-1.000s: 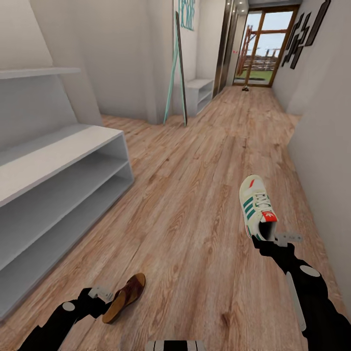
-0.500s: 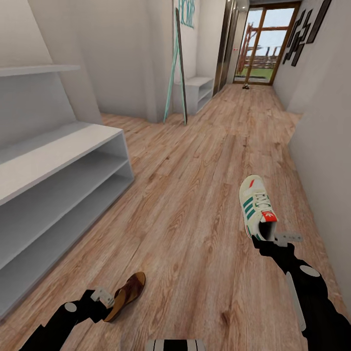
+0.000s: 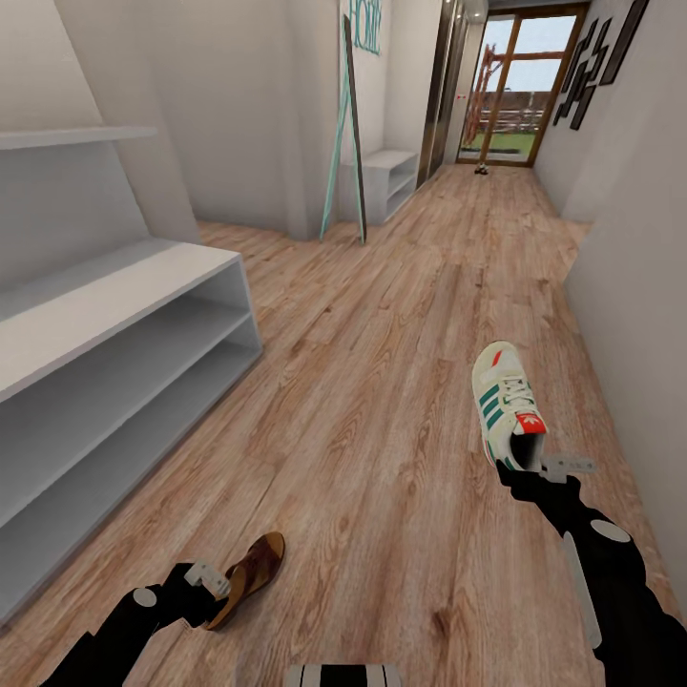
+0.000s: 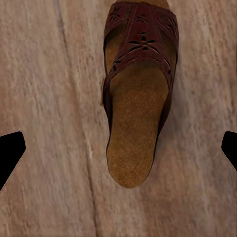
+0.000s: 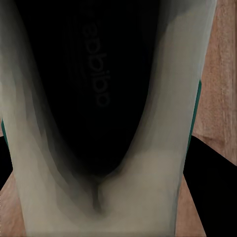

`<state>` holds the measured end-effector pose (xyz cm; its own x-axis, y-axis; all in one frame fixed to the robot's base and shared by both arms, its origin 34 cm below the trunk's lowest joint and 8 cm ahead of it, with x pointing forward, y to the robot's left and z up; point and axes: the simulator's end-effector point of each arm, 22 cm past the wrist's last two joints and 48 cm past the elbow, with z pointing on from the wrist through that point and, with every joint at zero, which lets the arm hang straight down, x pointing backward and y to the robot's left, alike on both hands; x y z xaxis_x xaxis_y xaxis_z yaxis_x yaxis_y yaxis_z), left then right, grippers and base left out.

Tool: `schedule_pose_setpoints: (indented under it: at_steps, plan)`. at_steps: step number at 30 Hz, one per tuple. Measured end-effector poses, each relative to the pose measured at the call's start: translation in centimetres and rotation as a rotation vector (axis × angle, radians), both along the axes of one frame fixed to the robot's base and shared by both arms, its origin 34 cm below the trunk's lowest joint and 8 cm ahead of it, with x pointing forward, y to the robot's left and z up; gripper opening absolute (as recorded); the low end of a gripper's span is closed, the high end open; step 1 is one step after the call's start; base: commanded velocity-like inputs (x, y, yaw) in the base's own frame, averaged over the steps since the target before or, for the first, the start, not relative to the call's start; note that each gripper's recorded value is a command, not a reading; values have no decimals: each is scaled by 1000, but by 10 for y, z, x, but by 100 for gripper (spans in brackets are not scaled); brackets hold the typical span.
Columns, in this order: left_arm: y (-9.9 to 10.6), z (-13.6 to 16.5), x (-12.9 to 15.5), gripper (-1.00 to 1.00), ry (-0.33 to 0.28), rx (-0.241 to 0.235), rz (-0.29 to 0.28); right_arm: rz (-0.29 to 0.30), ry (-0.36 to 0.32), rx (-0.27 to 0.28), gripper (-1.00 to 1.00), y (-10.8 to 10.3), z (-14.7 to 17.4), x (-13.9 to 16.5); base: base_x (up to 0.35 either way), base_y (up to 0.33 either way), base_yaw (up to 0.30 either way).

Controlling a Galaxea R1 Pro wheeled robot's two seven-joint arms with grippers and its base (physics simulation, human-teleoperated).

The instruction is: Pick up the two gym shoes and the two sandals from the corridor floor and place them onto the hallstand (shoe rack) in the corridor, making sure they are on the rack and not on the floor. Arrange them so the two gym shoes are next to each other and the two sandals are next to each other.

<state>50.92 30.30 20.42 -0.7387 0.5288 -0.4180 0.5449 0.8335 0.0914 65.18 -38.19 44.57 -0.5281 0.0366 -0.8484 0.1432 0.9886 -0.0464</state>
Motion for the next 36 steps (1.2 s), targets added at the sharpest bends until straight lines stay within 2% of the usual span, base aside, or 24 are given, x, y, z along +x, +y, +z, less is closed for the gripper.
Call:
schedule_pose_setpoints:
  at_steps: [3,5,7,14,26,36]
  plan:
    - [-9,4,9,100,-26,4,-5,0,1,2,-100,1,0,0,0,0,0]
    - [-5,9,17,100,-44,3,2,0,2,-3,-100,-1,0,0,0,0,0]
    - [0,10,16,100,-39,-2,6,1,3,-12,-100,-5,1,-1,0,0,0]
    - [-2,2,10,100,-16,-18,5,2,19,-24,-100,-10,-7,-1,0,0,0]
    - [-1,17,29,100,-66,-13,-1,2,19,-25,-100,-11,-7,-1,0,0,0]
    - [-1,19,32,100,-73,-13,-1,2,18,-25,-100,-11,-7,-1,19,115,0]
